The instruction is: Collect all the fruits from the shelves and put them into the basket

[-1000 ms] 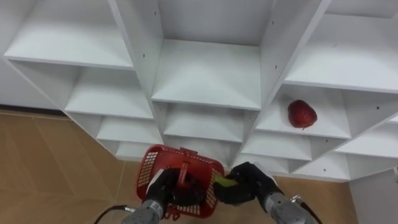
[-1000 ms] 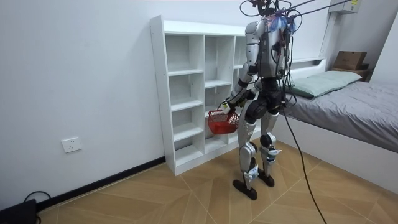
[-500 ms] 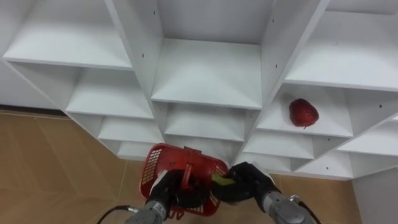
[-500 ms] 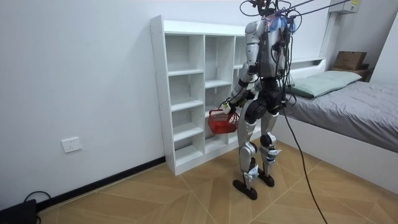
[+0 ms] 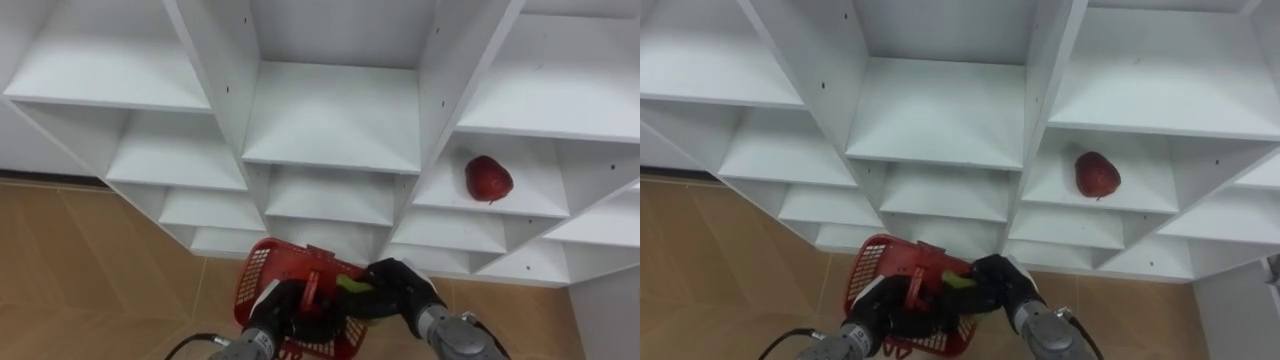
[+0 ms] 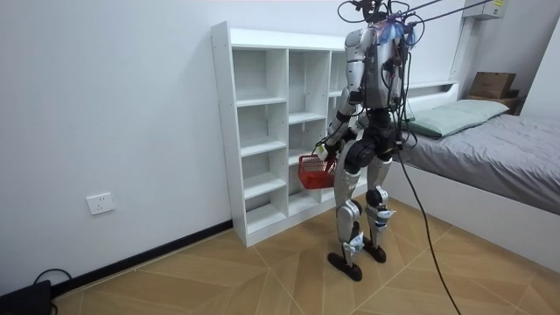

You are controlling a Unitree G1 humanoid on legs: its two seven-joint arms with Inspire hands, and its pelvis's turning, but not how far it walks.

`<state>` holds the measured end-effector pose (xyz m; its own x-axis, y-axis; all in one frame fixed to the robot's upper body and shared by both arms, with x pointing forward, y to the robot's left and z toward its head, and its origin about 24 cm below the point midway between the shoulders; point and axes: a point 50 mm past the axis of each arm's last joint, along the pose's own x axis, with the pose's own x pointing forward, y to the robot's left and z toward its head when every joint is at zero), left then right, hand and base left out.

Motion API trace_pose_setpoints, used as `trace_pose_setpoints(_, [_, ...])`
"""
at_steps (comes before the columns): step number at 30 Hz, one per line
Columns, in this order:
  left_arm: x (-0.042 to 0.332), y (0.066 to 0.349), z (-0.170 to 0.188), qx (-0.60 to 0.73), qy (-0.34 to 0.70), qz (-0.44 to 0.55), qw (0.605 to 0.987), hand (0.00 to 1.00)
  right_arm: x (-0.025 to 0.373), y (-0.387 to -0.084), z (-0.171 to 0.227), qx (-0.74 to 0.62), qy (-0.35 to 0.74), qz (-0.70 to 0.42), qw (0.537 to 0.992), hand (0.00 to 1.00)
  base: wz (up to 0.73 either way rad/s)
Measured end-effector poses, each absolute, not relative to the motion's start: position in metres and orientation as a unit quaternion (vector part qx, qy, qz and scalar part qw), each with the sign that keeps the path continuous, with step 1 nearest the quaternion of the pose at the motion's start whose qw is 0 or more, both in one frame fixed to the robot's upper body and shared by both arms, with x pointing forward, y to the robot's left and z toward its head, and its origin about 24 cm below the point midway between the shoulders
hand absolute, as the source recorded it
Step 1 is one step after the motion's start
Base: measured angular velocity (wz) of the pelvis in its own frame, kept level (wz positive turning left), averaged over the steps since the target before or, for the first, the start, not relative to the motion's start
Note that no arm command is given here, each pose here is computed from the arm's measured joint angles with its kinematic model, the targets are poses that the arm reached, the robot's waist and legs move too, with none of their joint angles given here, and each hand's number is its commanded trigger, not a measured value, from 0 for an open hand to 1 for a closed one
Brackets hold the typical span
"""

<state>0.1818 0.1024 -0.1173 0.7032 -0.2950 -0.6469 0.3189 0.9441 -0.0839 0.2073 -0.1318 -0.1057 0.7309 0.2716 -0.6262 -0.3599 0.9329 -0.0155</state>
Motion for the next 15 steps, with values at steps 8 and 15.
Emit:
trace_pose_setpoints(8, [0.1818, 0.0986, -0.117, 0.012, 0.347, -0.169, 0.922, 1.0, 0.2078, -0.1282, -0.1091, -0.039, 0.339, 0.153, 0.928, 1.0, 0.0])
trace_pose_setpoints(15, [0.1815, 0.0965, -0.1172, 0.01, 0.35, -0.17, 0.921, 1.0, 0.2077, -0.1289, -0.1112, -0.037, 0.346, 0.148, 0.926, 0.56, 0.0])
